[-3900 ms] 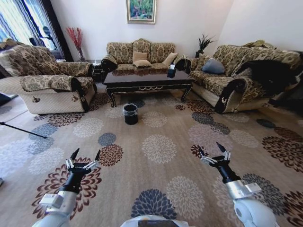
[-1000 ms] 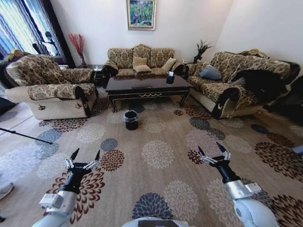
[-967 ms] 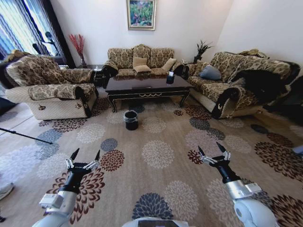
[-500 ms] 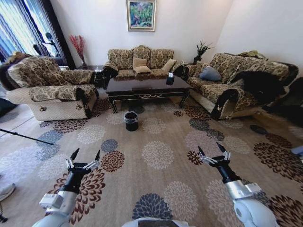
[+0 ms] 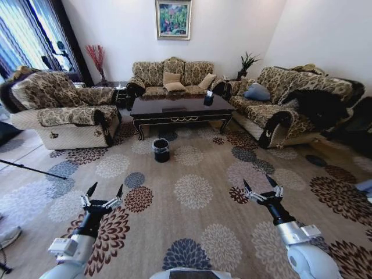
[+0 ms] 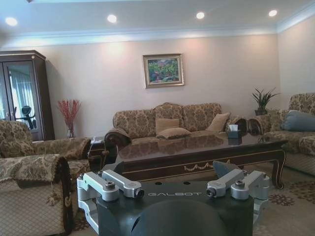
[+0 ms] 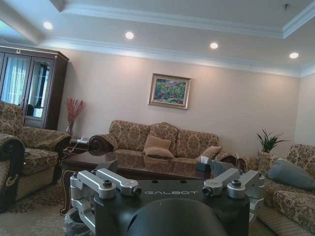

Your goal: Move to the front of the table and pick up the trash from the floor, then place it into the trash bin.

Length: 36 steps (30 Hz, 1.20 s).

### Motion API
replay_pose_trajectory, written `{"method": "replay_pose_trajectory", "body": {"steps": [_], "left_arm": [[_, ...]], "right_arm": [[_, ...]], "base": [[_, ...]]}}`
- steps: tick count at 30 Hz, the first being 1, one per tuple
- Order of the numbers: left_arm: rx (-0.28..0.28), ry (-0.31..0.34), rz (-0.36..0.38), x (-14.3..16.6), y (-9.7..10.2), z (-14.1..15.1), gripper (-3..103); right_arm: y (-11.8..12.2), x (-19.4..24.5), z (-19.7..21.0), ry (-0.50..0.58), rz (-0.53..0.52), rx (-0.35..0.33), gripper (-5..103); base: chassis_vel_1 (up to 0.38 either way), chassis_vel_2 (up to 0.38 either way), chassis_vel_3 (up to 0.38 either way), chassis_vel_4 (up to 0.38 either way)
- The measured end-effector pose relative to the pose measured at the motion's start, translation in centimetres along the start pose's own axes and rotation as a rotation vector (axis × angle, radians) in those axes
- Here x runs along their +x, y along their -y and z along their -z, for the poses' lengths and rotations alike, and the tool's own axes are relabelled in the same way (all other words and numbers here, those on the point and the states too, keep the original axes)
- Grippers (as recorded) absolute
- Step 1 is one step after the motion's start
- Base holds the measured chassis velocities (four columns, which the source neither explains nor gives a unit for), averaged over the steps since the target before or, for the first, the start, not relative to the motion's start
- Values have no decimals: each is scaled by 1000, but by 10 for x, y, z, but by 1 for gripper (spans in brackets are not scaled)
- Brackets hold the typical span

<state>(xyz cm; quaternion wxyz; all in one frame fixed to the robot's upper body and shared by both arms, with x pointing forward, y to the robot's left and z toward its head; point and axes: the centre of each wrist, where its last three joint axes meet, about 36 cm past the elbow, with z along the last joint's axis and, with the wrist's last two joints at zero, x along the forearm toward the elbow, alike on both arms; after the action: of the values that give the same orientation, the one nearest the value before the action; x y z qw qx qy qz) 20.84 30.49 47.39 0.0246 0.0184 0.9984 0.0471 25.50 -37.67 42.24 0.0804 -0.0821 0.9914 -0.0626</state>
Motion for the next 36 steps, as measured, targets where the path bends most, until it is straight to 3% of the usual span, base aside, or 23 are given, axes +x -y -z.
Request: {"method": "replay_pose_trajectory", "body": {"steps": [36], "left_arm": [[0,0,0,0,0,0,100]], "right_arm": [[0,0,0,0,0,0,100]], "base": [[0,0,0,0]]}}
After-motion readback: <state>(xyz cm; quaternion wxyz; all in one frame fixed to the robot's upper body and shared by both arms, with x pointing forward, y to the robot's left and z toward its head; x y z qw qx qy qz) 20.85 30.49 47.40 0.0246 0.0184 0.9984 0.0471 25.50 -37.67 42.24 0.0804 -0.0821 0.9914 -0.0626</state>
